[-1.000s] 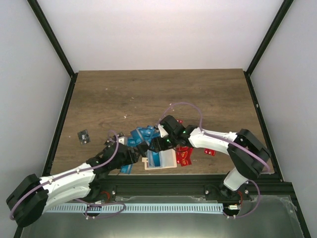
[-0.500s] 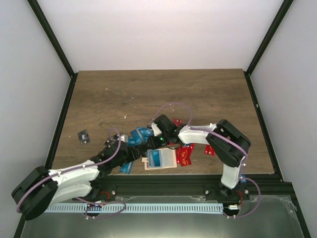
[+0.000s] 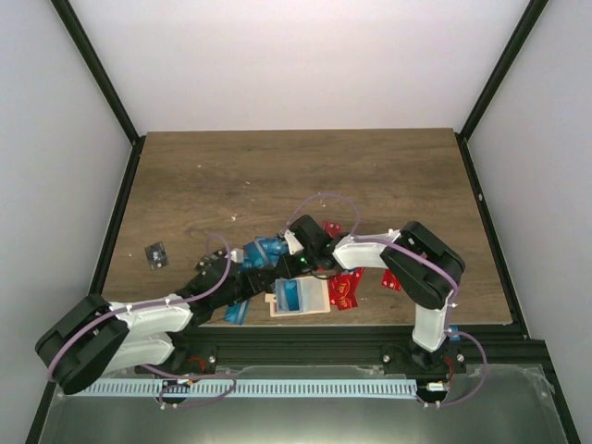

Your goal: Put the credit cards into the card holder

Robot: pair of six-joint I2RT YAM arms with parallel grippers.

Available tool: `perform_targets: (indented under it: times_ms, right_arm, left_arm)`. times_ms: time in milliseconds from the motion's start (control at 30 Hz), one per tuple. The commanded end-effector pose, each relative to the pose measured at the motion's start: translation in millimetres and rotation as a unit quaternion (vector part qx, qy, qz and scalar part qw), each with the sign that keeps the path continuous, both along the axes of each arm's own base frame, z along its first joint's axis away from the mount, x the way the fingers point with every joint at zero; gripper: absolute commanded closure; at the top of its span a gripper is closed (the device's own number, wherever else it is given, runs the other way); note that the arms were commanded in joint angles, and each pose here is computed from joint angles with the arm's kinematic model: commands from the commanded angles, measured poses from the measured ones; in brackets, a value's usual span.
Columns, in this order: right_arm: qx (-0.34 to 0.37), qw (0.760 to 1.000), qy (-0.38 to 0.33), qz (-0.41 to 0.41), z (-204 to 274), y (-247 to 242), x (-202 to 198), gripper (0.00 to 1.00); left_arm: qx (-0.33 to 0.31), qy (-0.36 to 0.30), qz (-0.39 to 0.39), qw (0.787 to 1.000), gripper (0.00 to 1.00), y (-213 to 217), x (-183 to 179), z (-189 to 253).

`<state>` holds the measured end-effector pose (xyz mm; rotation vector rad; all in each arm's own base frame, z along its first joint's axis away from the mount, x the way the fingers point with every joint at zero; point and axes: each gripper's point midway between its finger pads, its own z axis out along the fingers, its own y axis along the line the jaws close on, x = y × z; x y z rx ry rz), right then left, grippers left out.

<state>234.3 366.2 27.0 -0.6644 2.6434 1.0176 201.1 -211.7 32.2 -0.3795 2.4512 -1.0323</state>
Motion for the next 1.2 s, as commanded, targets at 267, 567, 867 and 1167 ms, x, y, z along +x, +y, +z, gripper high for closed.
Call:
perform_targets:
  times_ms: [267,567,867,1167]
  right_arm:
    - [-0.003,1.000,0.026,-0.007,-17.3,-6.9,-6.6,0.86]
    - [0.009,0.999,0.038,-0.003,-19.1,-5.6,-11.8,0.91]
    - [0.025,0.998,0.055,0.004,-22.4,-1.7,-17.7,0.95]
    - [0.059,0.995,0.080,0.004,-17.7,-3.2,-21.2,0.92]
  left_arm:
    - [-0.001,0.040,-0.013,0.999,0.47,1.6,-13.4,-28.6]
    - [-0.029,0.012,-0.014,0.999,0.54,-6.2,-5.6,-15.8]
    - [-0.064,-0.034,0.000,0.997,0.56,-7.7,4.3,6.8]
    - [-0.090,-0.070,0.009,0.993,0.56,-5.2,8.0,24.8]
